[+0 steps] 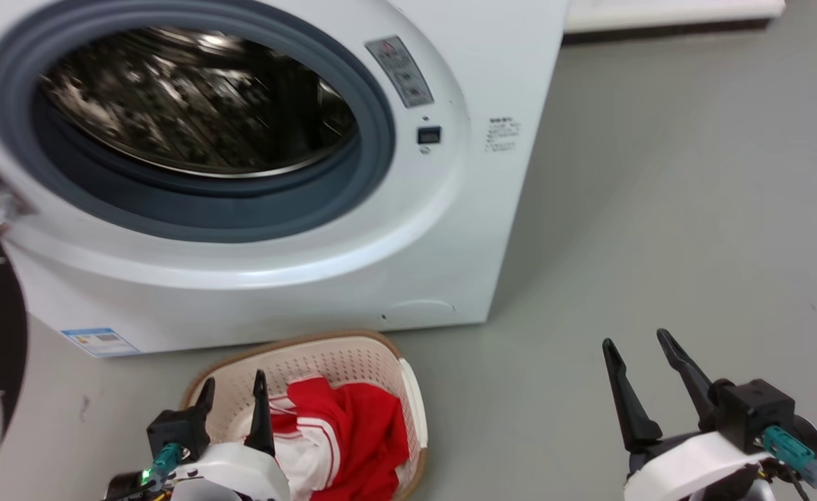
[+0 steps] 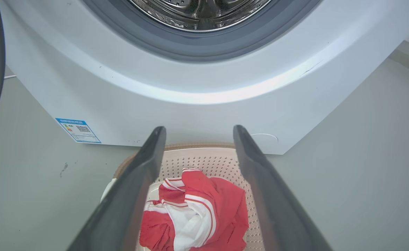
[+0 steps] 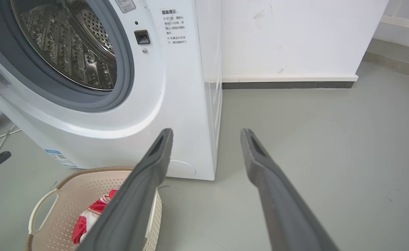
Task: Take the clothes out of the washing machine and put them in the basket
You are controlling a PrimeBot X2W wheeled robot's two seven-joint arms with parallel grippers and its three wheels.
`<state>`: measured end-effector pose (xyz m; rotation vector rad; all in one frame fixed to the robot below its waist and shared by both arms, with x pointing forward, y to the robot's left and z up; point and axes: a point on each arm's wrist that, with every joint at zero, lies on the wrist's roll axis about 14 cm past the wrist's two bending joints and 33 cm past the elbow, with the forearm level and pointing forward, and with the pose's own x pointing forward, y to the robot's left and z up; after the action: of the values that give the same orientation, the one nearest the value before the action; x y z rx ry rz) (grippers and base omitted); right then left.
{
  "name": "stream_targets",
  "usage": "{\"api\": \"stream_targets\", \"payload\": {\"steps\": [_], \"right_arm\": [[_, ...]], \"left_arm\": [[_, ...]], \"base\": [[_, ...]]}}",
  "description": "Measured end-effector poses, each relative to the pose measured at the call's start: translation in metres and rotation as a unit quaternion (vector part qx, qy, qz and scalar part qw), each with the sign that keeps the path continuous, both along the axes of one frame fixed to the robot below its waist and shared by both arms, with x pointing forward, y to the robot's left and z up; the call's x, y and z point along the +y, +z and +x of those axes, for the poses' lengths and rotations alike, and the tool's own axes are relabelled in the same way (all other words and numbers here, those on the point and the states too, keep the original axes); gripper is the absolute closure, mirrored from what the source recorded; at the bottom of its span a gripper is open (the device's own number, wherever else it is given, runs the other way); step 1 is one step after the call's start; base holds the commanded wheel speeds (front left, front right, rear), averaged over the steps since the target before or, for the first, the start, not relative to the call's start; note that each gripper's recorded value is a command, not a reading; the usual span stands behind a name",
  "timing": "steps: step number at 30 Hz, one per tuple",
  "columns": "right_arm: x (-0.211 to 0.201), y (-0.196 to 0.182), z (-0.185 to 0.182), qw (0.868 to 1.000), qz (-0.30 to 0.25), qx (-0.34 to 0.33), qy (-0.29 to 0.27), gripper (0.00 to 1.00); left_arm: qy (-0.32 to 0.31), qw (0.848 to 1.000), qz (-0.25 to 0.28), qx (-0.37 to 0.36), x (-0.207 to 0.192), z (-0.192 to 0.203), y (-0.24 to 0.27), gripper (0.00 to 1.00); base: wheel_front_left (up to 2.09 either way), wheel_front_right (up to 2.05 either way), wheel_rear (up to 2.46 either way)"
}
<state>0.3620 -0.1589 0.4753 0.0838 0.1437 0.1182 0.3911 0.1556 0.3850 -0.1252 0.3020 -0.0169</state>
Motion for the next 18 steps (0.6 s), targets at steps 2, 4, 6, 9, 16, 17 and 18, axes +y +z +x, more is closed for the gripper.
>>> {"api": "stream_targets", "payload": {"steps": [2, 4, 6, 9, 16, 17, 18], "right_arm": [[0.002, 0.008, -0.002, 1.0, -0.002, -0.01, 0.004, 0.0], [0.003, 0.013, -0.005, 1.0, -0.003, -0.016, 0.006, 0.0], [0.004, 0.018, -0.007, 1.0, -0.006, -0.021, 0.009, 0.0], [0.005, 0.027, -0.01, 0.999, -0.013, -0.031, 0.013, 0.0], [0.005, 0.051, -0.02, 0.998, -0.026, -0.062, 0.014, 0.0], [0.004, 0.053, -0.022, 0.997, -0.028, -0.066, 0.013, 0.0], [0.004, 0.055, -0.023, 0.997, -0.029, -0.068, 0.012, 0.0]], "left_arm": [[0.009, 0.999, 0.001, -0.042, 0.005, 0.002, 0.026, 0.0], [0.015, 0.996, 0.005, -0.089, 0.01, 0.003, 0.056, 0.0], [0.023, 0.991, 0.012, -0.132, 0.015, 0.002, 0.083, 0.0], [0.027, 0.982, 0.023, -0.188, 0.02, -0.005, 0.12, 0.0], [0.024, 0.963, 0.046, -0.265, 0.023, -0.029, 0.17, 0.0], [0.024, 0.961, 0.049, -0.27, 0.023, -0.033, 0.174, 0.0], [0.023, 0.96, 0.052, -0.274, 0.023, -0.036, 0.176, 0.0]], "base": [[0.0, 0.0, 0.0], [0.0, 0.0, 0.0], [0.0, 0.0, 0.0], [0.0, 0.0, 0.0], [0.0, 0.0, 0.0], [0.0, 0.0, 0.0], [0.0, 0.0, 0.0]]}}
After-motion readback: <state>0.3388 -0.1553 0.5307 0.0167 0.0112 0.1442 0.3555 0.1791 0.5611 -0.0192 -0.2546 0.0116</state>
